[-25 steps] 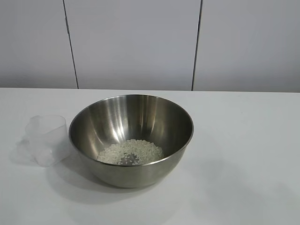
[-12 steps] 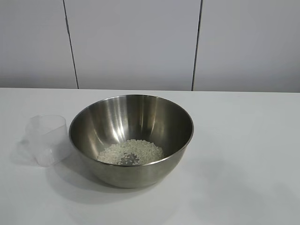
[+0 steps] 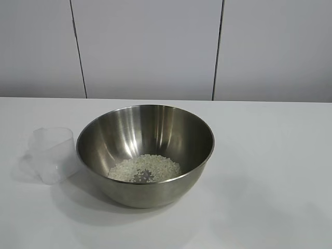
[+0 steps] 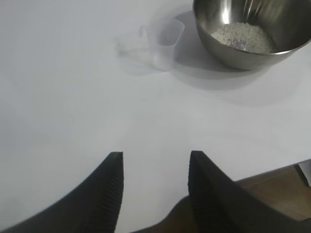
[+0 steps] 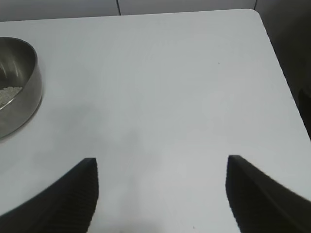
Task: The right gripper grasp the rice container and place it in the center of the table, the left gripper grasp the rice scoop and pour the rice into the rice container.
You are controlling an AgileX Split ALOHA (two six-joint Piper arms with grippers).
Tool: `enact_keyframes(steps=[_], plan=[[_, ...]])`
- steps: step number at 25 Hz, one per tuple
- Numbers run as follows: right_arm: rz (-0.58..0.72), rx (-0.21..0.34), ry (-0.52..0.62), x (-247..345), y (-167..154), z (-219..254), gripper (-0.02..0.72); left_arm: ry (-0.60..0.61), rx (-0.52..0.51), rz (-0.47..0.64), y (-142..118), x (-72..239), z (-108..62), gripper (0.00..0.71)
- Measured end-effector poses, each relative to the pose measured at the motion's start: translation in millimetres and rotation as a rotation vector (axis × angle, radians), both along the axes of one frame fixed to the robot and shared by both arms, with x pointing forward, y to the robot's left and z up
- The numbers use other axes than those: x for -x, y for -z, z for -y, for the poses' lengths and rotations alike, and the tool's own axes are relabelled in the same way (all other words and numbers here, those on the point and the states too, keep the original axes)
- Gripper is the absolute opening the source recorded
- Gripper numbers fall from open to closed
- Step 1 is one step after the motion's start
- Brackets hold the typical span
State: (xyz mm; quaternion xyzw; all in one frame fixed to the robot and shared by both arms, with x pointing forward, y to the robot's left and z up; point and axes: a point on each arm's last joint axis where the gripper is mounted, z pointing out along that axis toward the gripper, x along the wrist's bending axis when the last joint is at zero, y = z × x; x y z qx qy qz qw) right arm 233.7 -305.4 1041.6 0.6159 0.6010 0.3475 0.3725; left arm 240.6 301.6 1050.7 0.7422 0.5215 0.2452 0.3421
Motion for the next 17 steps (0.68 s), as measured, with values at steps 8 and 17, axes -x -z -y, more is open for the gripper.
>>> enact_keyframes(steps=[8,17], plan=[[0.000,0.000,0.000,0.0,0.0,0.0,0.503,-0.018,0.025,0.019,9.4,-8.3,2.8,0.315],[0.000,0.000,0.000,0.0,0.0,0.0,0.503,-0.016,0.025,0.022,9.4,-8.6,2.8,0.315]])
